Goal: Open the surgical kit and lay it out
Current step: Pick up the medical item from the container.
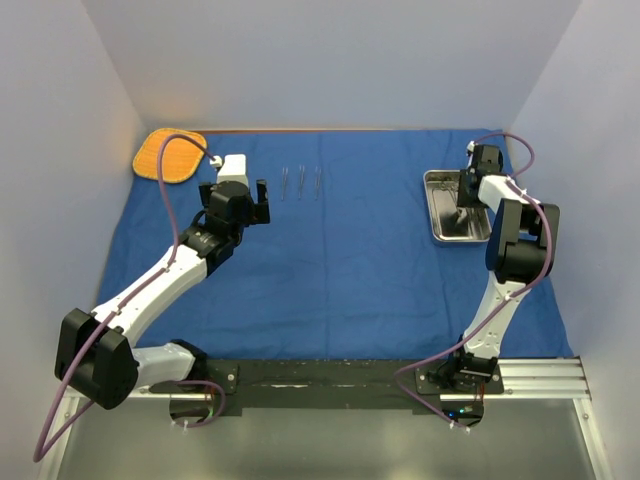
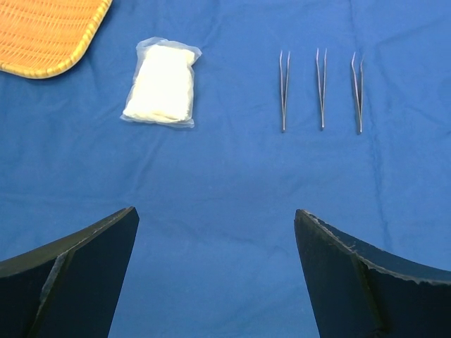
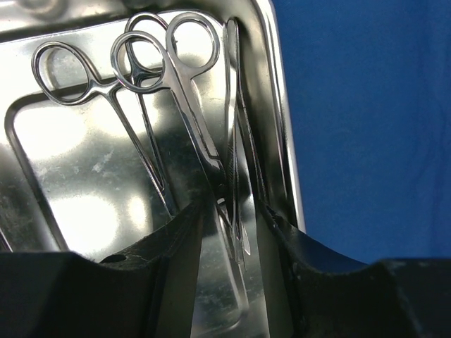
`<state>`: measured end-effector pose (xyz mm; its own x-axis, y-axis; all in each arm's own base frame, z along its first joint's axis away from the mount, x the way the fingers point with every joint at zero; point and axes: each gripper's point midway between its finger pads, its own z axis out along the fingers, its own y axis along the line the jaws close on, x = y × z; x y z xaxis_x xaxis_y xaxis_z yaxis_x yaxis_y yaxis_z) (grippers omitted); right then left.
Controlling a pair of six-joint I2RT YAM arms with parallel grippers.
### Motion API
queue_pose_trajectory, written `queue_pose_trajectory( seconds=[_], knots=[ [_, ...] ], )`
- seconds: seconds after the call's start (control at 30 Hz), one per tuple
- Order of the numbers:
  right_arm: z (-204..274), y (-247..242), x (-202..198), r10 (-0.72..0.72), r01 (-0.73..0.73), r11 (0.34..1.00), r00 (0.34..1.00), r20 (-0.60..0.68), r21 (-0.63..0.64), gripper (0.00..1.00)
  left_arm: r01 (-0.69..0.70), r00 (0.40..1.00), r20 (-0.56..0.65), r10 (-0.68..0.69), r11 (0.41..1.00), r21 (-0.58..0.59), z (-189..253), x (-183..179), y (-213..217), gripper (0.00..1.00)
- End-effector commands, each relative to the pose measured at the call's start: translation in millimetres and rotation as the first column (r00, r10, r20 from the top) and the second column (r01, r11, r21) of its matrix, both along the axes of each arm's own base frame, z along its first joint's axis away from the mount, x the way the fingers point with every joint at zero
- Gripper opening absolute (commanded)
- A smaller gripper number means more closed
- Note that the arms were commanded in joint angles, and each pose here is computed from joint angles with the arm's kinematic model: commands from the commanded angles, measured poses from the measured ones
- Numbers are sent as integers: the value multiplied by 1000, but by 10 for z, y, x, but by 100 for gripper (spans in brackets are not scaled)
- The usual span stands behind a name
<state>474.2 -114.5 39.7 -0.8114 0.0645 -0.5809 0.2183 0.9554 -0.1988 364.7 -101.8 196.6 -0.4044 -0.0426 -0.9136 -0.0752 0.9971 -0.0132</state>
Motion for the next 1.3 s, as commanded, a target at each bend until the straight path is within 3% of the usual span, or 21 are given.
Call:
queue_pose_trajectory(
  seconds=[0.0, 0.3, 0.93, 1.17, 1.27],
  knots=[
    [296, -125, 128, 1, 1, 1000, 998, 58, -31, 39, 6, 999, 47, -4, 999, -45, 103, 54, -53, 98],
    [159, -149, 92, -7, 7, 1000, 999, 42, 6, 25, 12, 1000, 23, -11, 999, -38, 31, 49, -65, 98],
    [29, -87, 392, 20, -25, 997, 997, 74, 73, 18, 23, 1000, -16, -23, 999, -26, -55, 41, -86, 98],
    [-9, 49, 272, 68, -72, 990, 997, 43, 121, 1, 31, 999, -28, -32, 999, -32, -85, 61, -121, 98],
    [55, 127, 159, 64, -70, 986, 997, 44, 152, 0, 35, 999, -32, -36, 999, -39, -104, 77, -145, 98]
  ],
)
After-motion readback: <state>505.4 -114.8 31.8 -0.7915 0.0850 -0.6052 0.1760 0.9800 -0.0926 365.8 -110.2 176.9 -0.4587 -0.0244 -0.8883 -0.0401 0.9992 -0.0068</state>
